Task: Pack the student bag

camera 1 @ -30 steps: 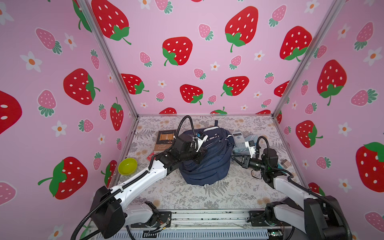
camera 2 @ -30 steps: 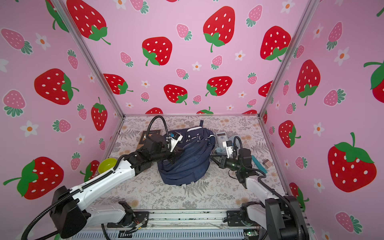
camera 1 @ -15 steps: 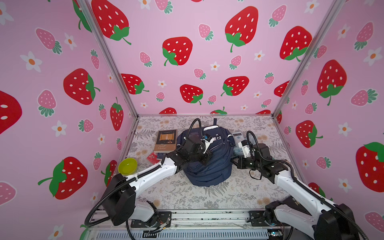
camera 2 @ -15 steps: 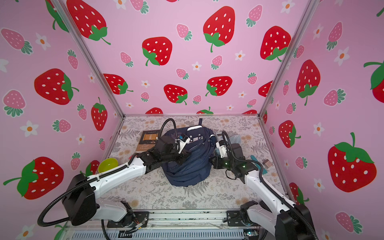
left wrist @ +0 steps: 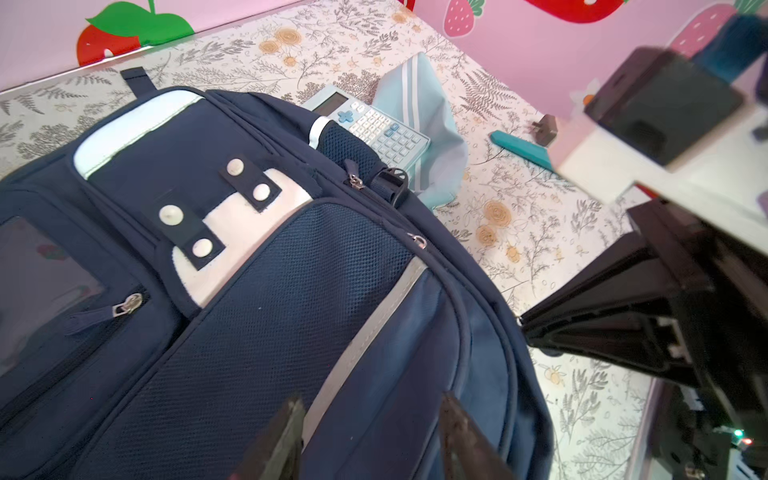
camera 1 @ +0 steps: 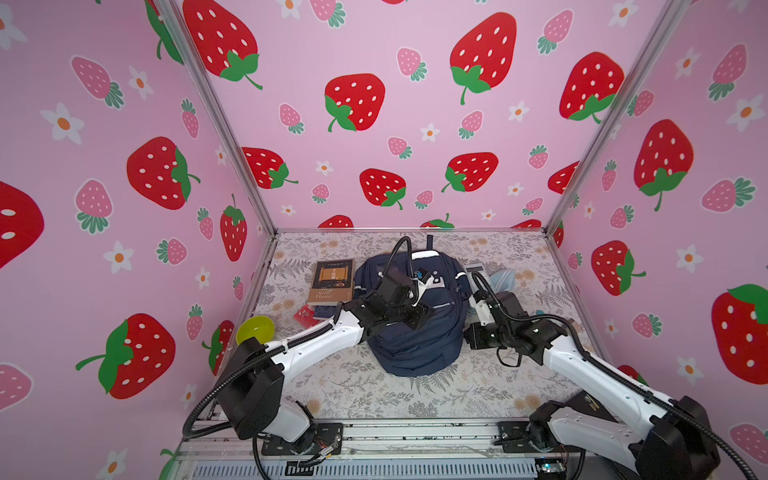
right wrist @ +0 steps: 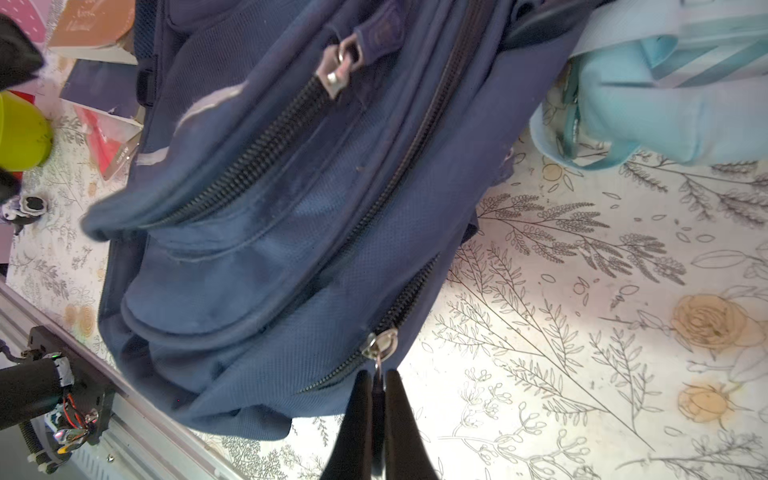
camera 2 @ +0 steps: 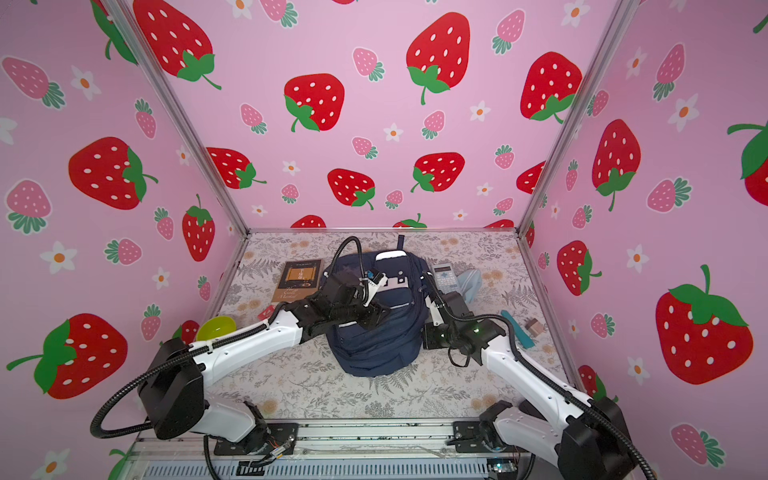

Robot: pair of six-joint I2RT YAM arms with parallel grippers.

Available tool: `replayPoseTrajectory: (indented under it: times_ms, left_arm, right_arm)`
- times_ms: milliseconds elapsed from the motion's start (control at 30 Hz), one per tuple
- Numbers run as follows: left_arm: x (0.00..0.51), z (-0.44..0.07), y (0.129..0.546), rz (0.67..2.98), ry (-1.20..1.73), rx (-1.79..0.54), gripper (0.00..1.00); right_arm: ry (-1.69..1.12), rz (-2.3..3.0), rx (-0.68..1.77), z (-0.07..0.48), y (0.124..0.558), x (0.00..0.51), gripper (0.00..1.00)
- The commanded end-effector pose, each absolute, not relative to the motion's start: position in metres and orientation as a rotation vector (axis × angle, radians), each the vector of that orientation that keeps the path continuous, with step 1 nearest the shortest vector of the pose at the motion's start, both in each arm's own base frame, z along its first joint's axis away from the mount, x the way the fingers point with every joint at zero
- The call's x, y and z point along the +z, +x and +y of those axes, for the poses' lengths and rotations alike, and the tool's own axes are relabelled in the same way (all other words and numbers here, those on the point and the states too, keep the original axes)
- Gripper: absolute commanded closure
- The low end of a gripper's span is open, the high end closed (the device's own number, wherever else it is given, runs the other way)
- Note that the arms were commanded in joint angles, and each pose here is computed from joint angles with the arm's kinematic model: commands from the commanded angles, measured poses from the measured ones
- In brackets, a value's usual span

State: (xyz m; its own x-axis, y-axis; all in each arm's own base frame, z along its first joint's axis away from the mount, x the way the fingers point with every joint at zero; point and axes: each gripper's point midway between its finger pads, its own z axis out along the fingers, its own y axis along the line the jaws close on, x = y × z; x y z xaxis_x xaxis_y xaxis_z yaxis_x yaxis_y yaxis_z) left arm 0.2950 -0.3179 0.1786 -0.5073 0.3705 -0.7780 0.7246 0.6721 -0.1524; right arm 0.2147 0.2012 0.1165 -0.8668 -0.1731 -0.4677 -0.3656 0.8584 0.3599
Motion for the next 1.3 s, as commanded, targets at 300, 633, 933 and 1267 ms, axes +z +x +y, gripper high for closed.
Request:
replayPoseTrajectory:
  times_ms: [300,633,933,1267]
  left_arm:
    - [0.144,-0.286,0.259,2.275,1.057,-0.422,0.29]
    - [0.116,-0.277,0.279,2.348,1.058,-0.181,0.31]
    - [0.150,-0.297,0.311,2.297,0.921,-0.194,0.93]
    - [0.203,-0.334,0.316,2.262,0.759,-0.482,1.00]
  right_arm:
    - [-0.424,2.592,0.630,0.206,0.217,0.121,1.00]
    - [-0.425,2.592,0.641,0.206,0.215,0.120,1.00]
    - [-0.475,2.607,0.625,0.205,0.209,0.120,1.00]
    - [-0.840,2.411,0.864,0.288,0.155,0.164,1.00]
